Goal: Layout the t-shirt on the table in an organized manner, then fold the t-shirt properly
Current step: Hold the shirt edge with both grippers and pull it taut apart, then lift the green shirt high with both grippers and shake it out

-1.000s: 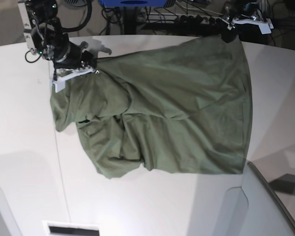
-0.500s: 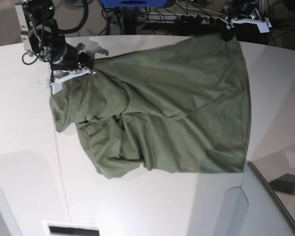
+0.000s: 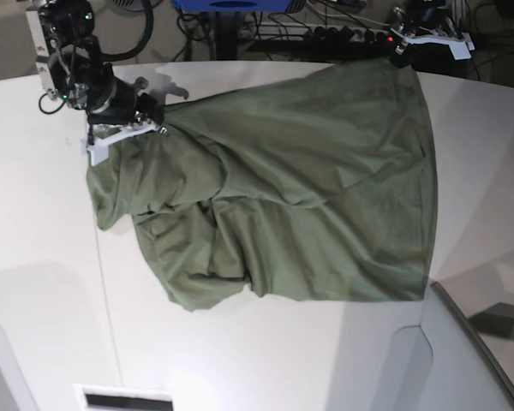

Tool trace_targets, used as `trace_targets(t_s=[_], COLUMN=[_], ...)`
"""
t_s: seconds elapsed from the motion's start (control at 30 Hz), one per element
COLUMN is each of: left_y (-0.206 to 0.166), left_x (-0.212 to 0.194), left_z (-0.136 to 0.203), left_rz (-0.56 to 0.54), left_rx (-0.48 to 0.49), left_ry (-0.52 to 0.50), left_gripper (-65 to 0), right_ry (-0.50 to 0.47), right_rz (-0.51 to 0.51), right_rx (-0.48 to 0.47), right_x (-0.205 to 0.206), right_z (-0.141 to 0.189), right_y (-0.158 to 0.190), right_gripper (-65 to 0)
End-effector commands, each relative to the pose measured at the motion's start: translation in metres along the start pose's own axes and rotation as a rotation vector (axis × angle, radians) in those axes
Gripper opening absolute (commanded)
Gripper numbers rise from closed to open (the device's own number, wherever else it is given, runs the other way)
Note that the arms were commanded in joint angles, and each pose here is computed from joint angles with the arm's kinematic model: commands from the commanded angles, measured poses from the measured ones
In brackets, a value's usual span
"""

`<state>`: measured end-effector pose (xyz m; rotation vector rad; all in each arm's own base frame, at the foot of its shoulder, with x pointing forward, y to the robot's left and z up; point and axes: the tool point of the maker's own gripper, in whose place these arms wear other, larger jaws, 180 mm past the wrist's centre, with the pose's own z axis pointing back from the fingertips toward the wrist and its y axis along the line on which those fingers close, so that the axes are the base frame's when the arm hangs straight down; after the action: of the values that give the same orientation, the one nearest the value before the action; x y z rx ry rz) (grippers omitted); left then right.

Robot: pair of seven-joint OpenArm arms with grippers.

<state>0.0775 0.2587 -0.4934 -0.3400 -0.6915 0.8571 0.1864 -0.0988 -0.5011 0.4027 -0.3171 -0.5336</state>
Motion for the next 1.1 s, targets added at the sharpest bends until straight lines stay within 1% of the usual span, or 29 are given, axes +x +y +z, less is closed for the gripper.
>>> trace_targets(t_s=[0.0,0.13,0.17,0.23,0.4,0.47,0.53,0.63,0.7,0.8,0.87,0.9,1.0,1.07], left_y=[0.0,0.008,0.008,0.008,0.012,0.013,0.003,-0.02,-0.042,-0.09,-0.118,-0.13,-0.16,-0.174], left_x=[0.007,0.002,0.002,0.002,0.005,0.0,0.01,0.038,0.066,0.113,0.139,0.149,0.171,0.184], left_z=[0.002,0.002,0.002,0.002,0.005,0.008,0.014,0.024,0.032,0.039,0.044,0.046,0.049,0.049], left_rz=[-0.005,0.006,0.006,0.005,-0.011,-0.015,-0.049,-0.11,-0.176,-0.319,-0.408,-0.437,-0.508,-0.527], left_rx=[-0.01,0.007,0.007,0.009,0.015,0.016,-0.005,-0.05,-0.089,-0.173,-0.211,-0.23,-0.27,-0.285], left_ry=[-0.019,-0.006,-0.004,-0.003,0.001,0.026,0.026,-0.004,-0.046,-0.106,-0.137,-0.154,-0.179,-0.196], left_gripper=[-52.0,-53.0,-55.5,-65.0,-65.0,-65.0,-65.0,-65.0,-65.0,-65.0,-65.0,-65.0,-65.0,-65.0], right_ry=[0.006,0.006,0.006,0.006,-0.001,-0.004,-0.022,-0.065,-0.087,-0.148,-0.195,-0.206,-0.232,-0.253], right_rz=[-0.003,-0.003,-0.003,-0.003,-0.003,0.002,0.014,0.048,0.087,0.149,0.194,0.206,0.247,0.275], right_rx=[-0.055,-0.055,-0.055,-0.055,-0.047,-0.045,-0.032,0.01,0.042,0.097,0.134,0.144,0.202,0.238], right_x=[-0.003,-0.003,-0.003,-0.003,0.001,0.002,0.008,0.024,0.035,0.058,0.075,0.079,0.096,0.107], right_z=[0.0,0.0,0.0,0.0,0.0,0.001,0.004,0.015,0.027,0.048,0.063,0.068,0.082,0.092], right_y=[-0.014,-0.014,-0.014,-0.014,-0.01,-0.009,-0.004,0.013,0.025,0.048,0.064,0.069,0.097,0.115], right_gripper=[-65.0,-65.0,-65.0,-65.0,-65.0,-65.0,-65.0,-65.0,-65.0,-65.0,-65.0,-65.0,-65.0,-65.0])
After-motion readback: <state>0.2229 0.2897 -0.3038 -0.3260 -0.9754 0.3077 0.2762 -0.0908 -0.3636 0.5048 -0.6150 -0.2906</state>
